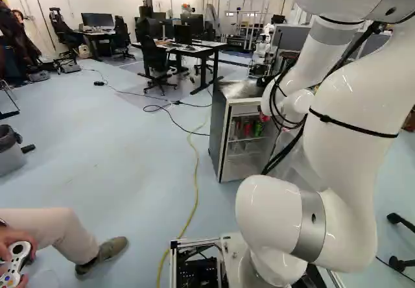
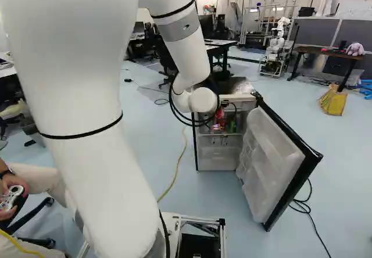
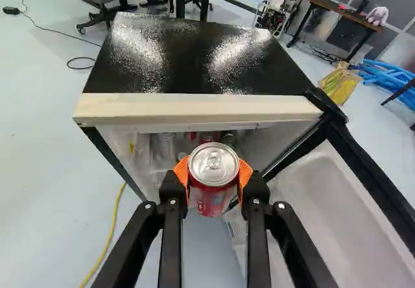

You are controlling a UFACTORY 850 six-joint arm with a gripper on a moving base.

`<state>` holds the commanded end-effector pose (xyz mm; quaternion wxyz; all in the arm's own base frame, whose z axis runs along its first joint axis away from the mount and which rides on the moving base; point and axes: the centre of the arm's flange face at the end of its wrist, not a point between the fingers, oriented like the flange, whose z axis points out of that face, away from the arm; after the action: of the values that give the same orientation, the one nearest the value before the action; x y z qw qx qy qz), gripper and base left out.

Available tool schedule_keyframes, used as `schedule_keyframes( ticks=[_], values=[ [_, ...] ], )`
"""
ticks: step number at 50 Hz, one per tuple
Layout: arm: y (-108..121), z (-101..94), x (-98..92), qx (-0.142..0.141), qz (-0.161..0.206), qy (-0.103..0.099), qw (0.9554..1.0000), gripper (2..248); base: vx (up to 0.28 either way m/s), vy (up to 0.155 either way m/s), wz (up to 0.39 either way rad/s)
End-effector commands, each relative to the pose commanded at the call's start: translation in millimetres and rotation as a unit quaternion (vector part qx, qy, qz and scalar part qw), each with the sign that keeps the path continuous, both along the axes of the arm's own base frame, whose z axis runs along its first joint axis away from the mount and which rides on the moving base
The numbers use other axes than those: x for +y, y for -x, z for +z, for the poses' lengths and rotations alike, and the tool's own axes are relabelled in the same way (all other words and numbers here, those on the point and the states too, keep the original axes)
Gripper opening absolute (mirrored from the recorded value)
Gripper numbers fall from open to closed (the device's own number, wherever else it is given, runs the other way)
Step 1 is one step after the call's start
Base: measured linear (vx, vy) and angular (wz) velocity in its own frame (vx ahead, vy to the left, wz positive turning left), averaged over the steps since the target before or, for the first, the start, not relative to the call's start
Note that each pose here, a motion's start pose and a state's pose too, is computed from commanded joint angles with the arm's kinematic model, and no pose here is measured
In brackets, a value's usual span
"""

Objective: Grab a drink from the fridge

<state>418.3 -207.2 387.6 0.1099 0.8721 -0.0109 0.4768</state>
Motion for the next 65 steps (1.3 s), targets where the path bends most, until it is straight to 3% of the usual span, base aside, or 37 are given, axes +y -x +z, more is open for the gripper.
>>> schedule_keyframes(
  ticks=[13,65],
  values=[
    [-3.8,13.9,0.6,-0.011,0.002,0.007,0.9999,93,0.0,0.0,0.0],
    [-13.9,61.3,-0.8,-0.009,-0.034,0.007,0.9994,93,0.0,0.0,0.0]
  ],
)
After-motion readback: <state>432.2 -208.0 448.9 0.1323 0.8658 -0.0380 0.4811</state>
